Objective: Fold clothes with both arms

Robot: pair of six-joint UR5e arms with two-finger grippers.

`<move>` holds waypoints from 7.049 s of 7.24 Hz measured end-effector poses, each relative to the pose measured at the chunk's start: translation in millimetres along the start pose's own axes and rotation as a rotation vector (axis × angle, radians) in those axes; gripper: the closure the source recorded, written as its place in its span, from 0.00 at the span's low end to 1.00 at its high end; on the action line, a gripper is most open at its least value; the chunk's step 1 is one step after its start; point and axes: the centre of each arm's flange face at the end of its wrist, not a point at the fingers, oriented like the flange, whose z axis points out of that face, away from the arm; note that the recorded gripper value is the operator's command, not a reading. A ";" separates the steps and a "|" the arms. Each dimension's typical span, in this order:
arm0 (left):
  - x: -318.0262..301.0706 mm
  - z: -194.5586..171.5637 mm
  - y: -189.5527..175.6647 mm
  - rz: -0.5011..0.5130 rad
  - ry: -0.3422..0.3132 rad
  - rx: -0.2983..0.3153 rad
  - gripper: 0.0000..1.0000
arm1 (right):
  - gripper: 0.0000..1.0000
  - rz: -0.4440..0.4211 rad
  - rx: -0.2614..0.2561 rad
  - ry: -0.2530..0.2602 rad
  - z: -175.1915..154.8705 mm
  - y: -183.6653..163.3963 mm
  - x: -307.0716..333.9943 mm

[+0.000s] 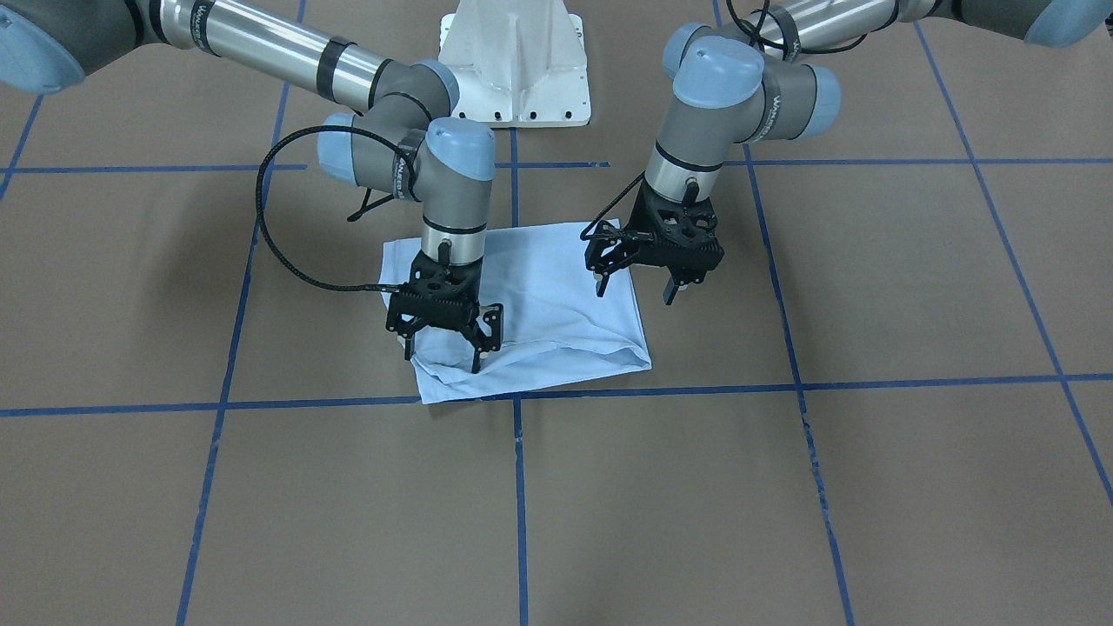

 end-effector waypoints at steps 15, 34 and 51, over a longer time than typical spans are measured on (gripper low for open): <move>0.7 101.6 -12.7 0.009 -0.189 0.006 0.00 | 0.00 0.019 -0.148 -0.111 11.7 -115.6 46.3; -414.6 -276.1 -65.7 0.473 -0.246 -0.062 0.00 | 0.00 -0.316 -0.484 -0.059 -60.1 -193.3 597.1; -579.8 -246.9 6.5 0.082 -0.120 -0.296 0.00 | 0.00 -0.156 -0.577 -0.077 -89.7 -127.6 730.7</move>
